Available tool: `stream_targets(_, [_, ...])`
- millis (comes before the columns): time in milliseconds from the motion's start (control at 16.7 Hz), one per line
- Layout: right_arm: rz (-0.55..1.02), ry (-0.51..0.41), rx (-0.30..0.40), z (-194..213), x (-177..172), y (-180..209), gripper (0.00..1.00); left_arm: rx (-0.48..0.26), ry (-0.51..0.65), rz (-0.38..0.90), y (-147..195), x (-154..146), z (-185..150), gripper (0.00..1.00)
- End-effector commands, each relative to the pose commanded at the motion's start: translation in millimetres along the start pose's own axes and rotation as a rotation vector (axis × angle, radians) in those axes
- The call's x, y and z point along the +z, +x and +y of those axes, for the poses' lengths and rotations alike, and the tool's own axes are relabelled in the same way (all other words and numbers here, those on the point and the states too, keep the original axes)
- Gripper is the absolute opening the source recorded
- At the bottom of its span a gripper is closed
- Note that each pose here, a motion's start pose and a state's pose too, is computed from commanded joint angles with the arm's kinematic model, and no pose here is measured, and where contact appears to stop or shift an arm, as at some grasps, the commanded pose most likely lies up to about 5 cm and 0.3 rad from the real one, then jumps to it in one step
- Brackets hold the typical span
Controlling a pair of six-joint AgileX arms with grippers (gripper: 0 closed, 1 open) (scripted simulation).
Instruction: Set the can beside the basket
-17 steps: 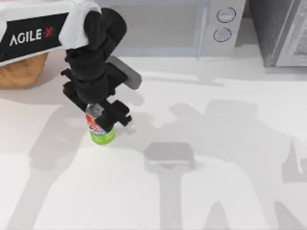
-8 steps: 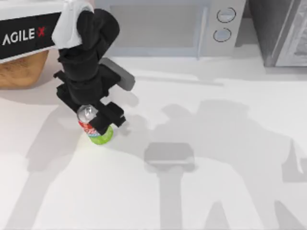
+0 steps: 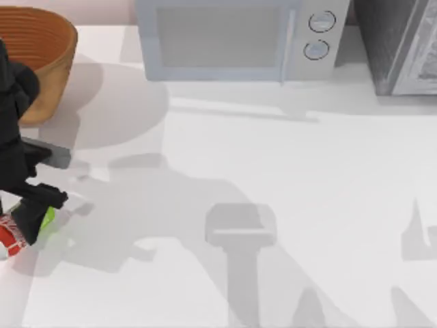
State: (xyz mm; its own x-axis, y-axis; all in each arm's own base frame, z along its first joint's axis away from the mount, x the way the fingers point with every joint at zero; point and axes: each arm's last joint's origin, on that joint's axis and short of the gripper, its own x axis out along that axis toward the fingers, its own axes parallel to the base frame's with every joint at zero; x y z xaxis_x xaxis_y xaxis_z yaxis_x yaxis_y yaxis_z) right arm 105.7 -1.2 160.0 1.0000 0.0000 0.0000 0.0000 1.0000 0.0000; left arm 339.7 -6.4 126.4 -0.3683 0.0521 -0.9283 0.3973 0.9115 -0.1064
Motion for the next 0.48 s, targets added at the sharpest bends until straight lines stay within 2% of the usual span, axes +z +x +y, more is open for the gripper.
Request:
stream_targets(120, [0.000, 0.000, 0.000, 0.0, 0.0, 0.0, 1.00, -0.038, -0.099, 0.004, 4.0, -18.2, 32.1, 0.00])
stream_targets(240, [0.000, 0.000, 0.000, 0.0, 0.0, 0.0, 1.00, -0.053, -0.195, -0.051, 0.8, -32.9, 64.1, 0.00])
stream_targets(480, [0.000, 0.000, 0.000, 0.0, 0.0, 0.0, 1.00, -0.002, -0.362, -0.288, -30.8, -59.4, 120.0, 0.00])
